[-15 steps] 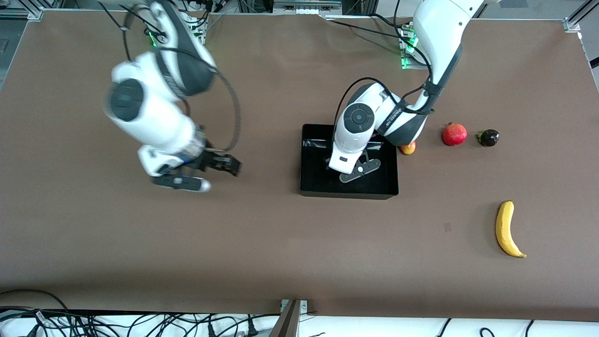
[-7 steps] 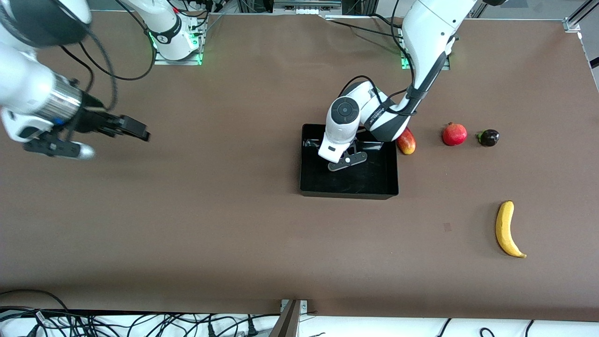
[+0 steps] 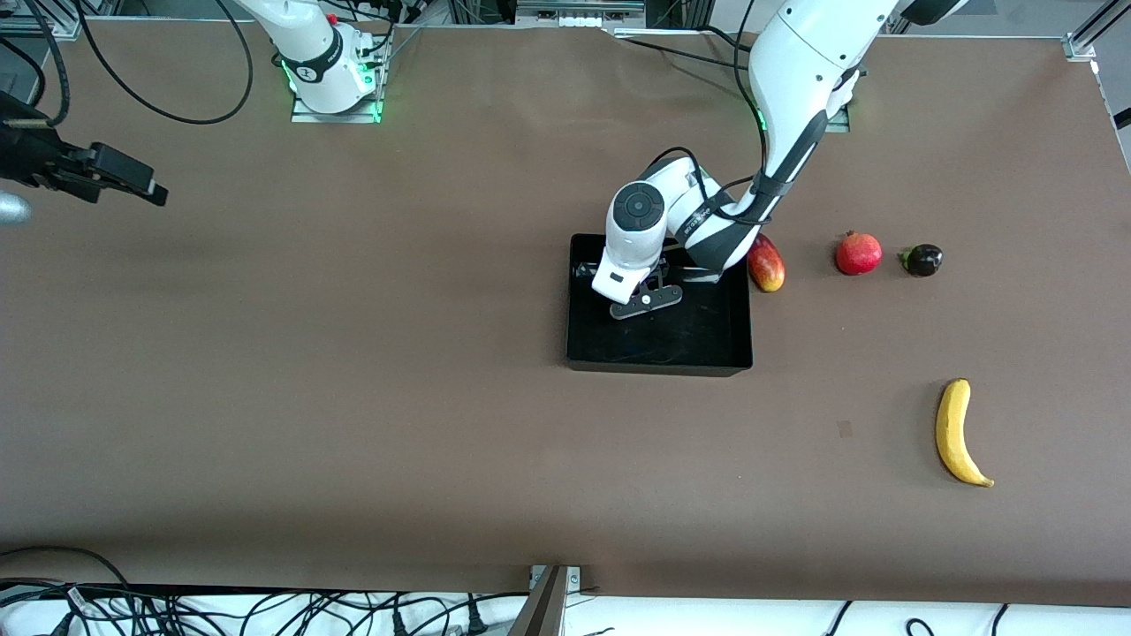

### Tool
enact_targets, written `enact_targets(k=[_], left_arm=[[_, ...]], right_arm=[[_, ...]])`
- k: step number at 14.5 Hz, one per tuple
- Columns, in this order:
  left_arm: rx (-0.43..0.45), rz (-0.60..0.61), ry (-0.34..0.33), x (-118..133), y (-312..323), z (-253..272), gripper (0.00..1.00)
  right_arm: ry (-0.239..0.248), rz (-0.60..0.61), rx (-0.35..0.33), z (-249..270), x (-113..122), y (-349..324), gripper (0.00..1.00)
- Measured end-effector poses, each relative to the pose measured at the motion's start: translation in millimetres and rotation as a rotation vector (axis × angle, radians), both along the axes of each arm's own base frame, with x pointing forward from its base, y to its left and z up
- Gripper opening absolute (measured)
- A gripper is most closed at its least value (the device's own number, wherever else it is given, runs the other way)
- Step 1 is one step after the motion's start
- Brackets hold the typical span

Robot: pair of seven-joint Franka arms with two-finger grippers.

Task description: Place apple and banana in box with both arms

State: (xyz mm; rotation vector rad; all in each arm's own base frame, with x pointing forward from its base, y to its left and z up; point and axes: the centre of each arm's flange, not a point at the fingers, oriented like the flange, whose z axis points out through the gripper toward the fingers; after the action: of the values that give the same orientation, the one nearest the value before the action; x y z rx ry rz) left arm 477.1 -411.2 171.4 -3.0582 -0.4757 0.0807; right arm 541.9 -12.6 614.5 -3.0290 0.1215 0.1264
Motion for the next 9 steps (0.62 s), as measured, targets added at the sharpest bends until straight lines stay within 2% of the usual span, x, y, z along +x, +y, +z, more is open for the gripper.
enact_targets(k=[2,4,6,9], left_arm=[[0.006,-0.009,-0.008,-1.2,-1.2,-0.4,0.65],[0.004,-0.009,-0.007,-1.6,-1.4,-3.5,0.79],[0.0,0.004,-0.008,-1.2,-2.4,-2.3,0.99],[0.023,0.031,0.029,10.4,3.8,12.0,1.0]], right_arm=[[0.002,0.019,-0.03,0.6,-1.4,-0.7,1.0],[0.002,0.029,-0.04,0.5,-1.3,3.4,1.0],[0.002,0.032,-0.044,0.5,-1.3,4.4,1.0],[0.002,0.031,-0.047,0.5,-1.3,4.0,1.0]])
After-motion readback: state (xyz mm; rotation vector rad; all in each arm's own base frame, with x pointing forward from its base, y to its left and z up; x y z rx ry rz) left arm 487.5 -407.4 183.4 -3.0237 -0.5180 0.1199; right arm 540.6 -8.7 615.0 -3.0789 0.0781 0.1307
